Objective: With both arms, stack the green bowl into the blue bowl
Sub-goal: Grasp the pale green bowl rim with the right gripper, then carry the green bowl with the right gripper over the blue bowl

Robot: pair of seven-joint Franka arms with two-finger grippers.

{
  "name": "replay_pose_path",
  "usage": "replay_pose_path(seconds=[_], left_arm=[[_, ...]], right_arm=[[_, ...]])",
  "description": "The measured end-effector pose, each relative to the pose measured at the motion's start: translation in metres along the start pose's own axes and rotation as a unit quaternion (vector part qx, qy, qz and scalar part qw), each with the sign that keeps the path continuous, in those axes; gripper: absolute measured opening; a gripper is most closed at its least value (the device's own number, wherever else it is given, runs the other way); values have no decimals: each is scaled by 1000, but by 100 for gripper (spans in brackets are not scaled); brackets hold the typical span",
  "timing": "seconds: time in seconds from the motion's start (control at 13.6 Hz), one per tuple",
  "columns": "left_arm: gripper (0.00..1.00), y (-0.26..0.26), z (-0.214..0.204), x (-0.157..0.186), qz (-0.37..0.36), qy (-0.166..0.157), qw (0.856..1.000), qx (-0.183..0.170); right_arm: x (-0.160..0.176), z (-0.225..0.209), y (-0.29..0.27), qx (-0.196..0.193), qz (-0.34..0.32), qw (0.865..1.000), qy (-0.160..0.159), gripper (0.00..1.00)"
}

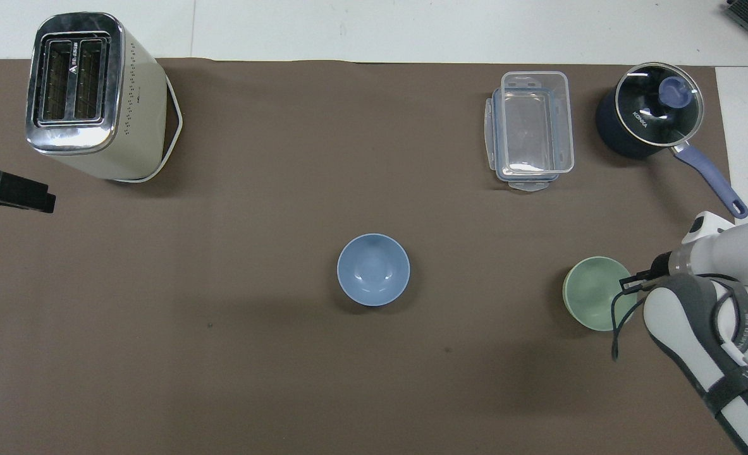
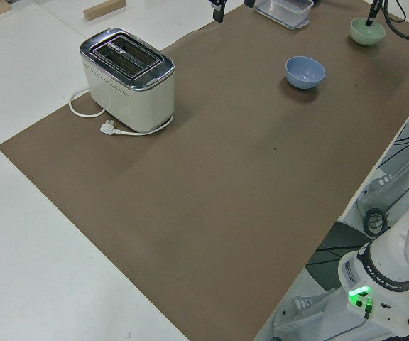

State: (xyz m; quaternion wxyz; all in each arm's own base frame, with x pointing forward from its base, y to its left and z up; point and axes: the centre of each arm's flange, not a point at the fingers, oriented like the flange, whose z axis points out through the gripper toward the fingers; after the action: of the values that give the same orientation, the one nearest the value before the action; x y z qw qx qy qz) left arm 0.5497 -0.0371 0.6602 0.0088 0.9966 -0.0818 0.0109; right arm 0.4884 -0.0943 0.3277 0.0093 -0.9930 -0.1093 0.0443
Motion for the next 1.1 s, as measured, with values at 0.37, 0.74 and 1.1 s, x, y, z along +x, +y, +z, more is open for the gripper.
replay_pose_path(seconds=[0.37, 0.74, 1.1], left_arm=[[100, 0, -1, -1, 0, -2, 1000, 0], [100, 0, -1, -1, 0, -2, 1000, 0], [100, -4, -1, -2, -4, -3, 1000, 0]], right_arm=[[22, -44, 0, -4, -7, 1000, 12, 5], [37, -98, -25, 20, -15, 999, 31, 5], [65, -123, -90, 18, 20, 998, 49, 5]])
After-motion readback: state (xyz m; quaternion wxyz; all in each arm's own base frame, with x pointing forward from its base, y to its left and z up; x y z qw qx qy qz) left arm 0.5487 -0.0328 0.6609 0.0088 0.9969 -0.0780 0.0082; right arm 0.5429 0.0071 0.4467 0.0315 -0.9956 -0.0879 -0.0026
